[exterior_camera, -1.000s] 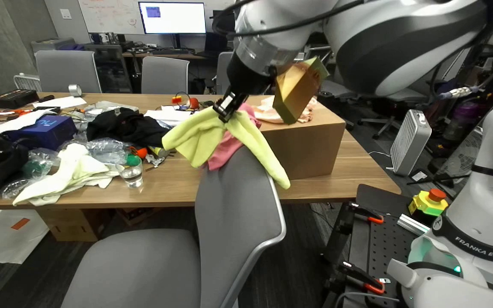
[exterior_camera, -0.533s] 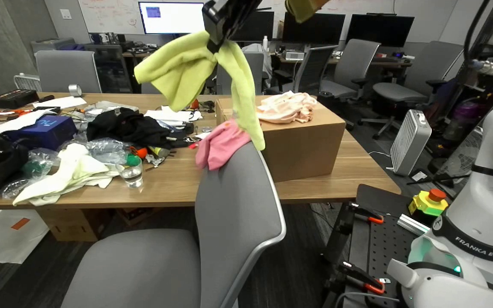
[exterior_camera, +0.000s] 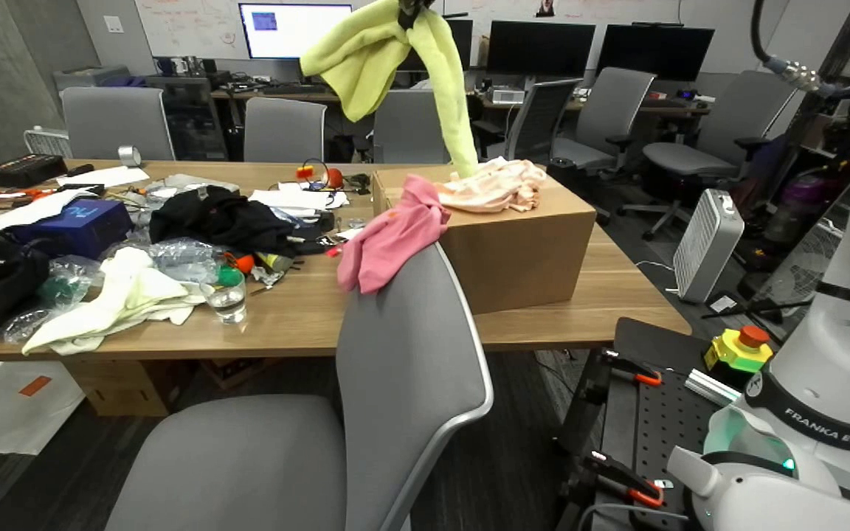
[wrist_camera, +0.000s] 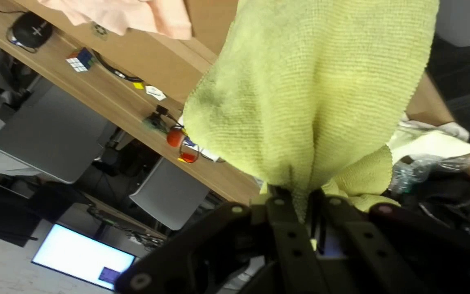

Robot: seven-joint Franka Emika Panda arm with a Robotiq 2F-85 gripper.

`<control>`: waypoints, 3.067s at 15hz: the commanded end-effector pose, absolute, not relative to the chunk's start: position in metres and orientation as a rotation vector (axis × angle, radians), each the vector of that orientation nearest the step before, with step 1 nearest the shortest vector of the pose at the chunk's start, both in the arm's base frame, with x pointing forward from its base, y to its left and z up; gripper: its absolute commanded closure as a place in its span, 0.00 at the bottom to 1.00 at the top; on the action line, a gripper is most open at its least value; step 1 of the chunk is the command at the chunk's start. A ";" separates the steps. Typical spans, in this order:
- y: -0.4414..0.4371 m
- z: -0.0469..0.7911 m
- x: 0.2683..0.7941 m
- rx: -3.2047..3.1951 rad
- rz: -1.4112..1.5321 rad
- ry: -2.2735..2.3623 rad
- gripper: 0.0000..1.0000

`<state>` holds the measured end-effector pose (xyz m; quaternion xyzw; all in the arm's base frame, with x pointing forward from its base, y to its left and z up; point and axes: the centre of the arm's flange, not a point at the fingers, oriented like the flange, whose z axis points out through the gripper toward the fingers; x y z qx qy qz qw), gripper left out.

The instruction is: Remove all the clothes from the chair and put them on top of the box

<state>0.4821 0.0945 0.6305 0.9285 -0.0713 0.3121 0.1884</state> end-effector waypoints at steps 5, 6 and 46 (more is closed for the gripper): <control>-0.033 0.653 0.516 2.439 0.774 -0.499 0.92; -0.047 0.654 0.516 2.413 0.763 -0.537 0.92; 0.093 0.528 0.436 2.802 0.257 0.133 0.00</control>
